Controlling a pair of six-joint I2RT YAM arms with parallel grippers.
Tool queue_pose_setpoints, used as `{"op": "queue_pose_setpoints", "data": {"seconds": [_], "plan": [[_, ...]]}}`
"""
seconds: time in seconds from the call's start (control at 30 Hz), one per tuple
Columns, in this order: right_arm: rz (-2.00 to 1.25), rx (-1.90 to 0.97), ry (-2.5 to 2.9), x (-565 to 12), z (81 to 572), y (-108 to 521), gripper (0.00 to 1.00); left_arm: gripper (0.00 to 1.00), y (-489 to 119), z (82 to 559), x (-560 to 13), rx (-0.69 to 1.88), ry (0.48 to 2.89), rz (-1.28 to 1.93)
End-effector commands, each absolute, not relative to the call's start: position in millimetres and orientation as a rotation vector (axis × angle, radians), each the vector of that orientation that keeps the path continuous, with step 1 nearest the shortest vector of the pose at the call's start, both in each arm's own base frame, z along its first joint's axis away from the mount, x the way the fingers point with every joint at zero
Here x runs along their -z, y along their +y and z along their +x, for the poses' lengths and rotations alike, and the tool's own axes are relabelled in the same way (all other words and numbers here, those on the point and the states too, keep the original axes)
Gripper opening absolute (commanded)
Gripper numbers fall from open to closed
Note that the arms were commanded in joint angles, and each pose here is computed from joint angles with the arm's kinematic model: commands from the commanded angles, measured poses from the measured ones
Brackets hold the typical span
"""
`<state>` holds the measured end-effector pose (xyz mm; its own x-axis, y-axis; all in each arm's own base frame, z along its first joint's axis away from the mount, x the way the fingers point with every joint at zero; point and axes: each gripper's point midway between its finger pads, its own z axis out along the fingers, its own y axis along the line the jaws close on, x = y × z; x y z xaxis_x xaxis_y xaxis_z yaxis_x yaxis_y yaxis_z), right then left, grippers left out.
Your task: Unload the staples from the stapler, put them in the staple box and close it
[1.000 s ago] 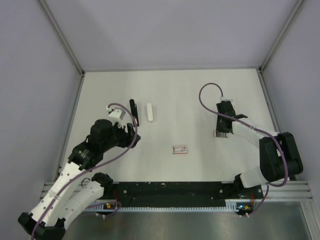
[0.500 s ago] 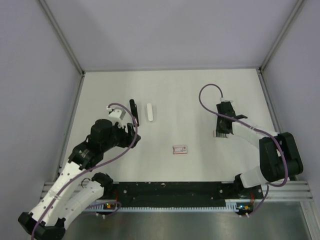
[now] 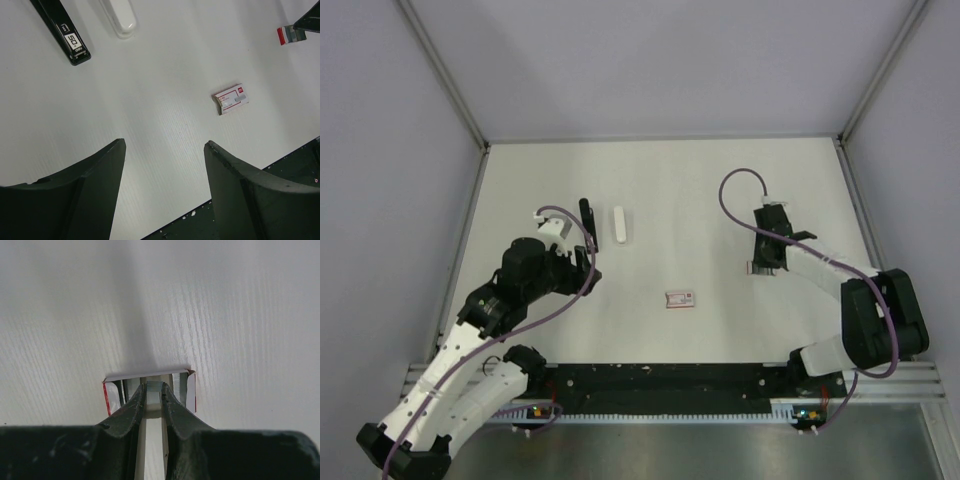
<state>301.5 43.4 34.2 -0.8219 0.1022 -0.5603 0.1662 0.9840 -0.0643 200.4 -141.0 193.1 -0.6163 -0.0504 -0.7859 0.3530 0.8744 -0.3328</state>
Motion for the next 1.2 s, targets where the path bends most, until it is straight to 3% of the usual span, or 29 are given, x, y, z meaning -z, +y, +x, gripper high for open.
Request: {"op": "queue_pose_setpoints", "data": {"seconds": [0.0, 0.67, 1.17], "plan": [[0.207, 0.137, 2.490, -48.1, 306.1, 40.4, 0.12, 0.70, -145.5, 208.3, -208.0, 0.607, 2.097, 0.231], [0.206, 0.129, 2.500, -47.0, 305.2, 42.2, 0.13, 0.70, -145.4, 207.8, -207.5, 0.612, 2.098, 0.227], [0.214, 0.130, 2.514, -44.6, 305.1, 42.5, 0.20, 0.70, -145.8, 207.7, -207.2, 0.614, 2.100, 0.225]]}}
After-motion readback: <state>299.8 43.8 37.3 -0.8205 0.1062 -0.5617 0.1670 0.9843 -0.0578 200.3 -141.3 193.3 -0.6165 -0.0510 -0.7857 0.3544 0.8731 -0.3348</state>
